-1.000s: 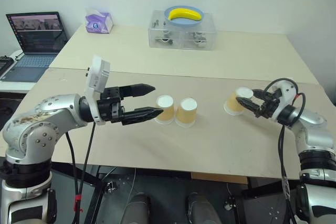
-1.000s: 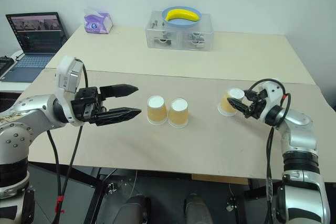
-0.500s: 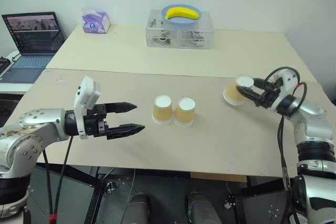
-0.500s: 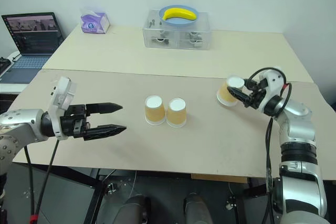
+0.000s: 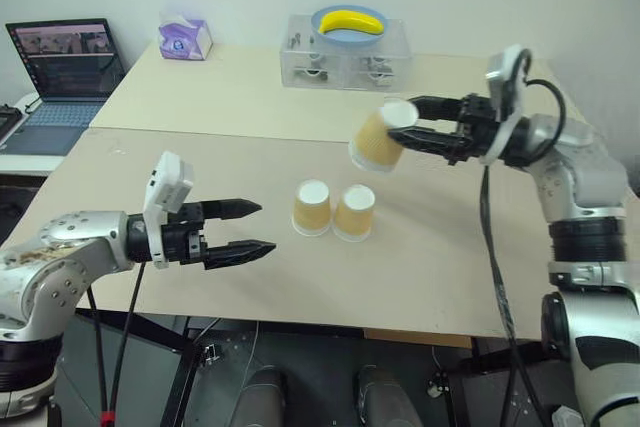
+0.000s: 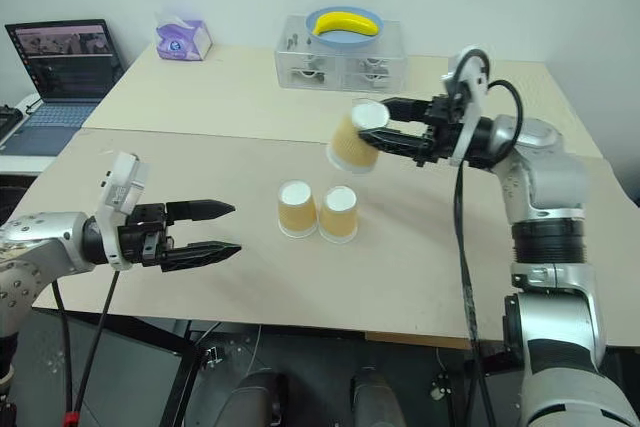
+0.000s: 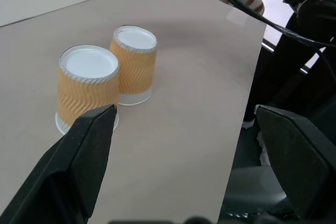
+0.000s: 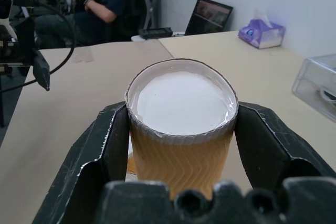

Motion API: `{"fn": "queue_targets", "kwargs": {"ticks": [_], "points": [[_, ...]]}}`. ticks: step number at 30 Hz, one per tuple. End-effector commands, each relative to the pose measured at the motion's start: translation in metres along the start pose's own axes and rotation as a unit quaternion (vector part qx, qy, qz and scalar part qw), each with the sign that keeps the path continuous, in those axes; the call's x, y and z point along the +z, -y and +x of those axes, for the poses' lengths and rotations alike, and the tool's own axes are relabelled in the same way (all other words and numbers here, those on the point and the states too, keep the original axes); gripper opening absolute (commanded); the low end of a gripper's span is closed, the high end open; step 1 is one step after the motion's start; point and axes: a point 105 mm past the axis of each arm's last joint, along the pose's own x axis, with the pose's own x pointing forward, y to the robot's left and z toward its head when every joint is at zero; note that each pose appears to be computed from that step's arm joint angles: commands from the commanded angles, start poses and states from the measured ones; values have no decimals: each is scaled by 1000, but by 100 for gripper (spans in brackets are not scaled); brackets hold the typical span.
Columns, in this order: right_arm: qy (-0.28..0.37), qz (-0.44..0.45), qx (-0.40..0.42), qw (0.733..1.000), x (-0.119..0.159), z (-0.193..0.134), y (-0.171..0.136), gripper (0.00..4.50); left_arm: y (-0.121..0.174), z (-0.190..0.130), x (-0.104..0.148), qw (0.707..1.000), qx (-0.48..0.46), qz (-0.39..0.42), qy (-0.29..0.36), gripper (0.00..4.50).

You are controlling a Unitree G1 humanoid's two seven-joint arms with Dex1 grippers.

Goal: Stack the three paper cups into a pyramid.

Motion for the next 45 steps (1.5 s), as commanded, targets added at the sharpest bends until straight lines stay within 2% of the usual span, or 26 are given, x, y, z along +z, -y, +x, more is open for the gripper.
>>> {"fn": "queue_targets", "kwargs": {"ticks": [1, 5, 9, 15, 29, 45], "points": [[-14, -44, 24, 999, 7, 13, -3, 273, 3, 4, 9, 1000, -12, 21, 11, 450], [-11, -41, 42, 998, 15, 17, -3, 273, 5, 7, 9, 1000, -17, 20, 13, 450], [-30, -55, 72, 995, 12, 19, -13, 273, 4, 8, 8, 1000, -17, 20, 14, 450], [-33, -37, 71, 996, 21, 20, -11, 273, 4, 10, 8, 1000, -20, 16, 18, 450], [-27, -14, 87, 996, 18, 42, -27, 273, 1, 14, 10, 999, -23, 16, 25, 450], [-35, -3, 93, 995, 7, 39, -33, 273, 0, 12, 10, 999, -19, 15, 30, 450]]}}
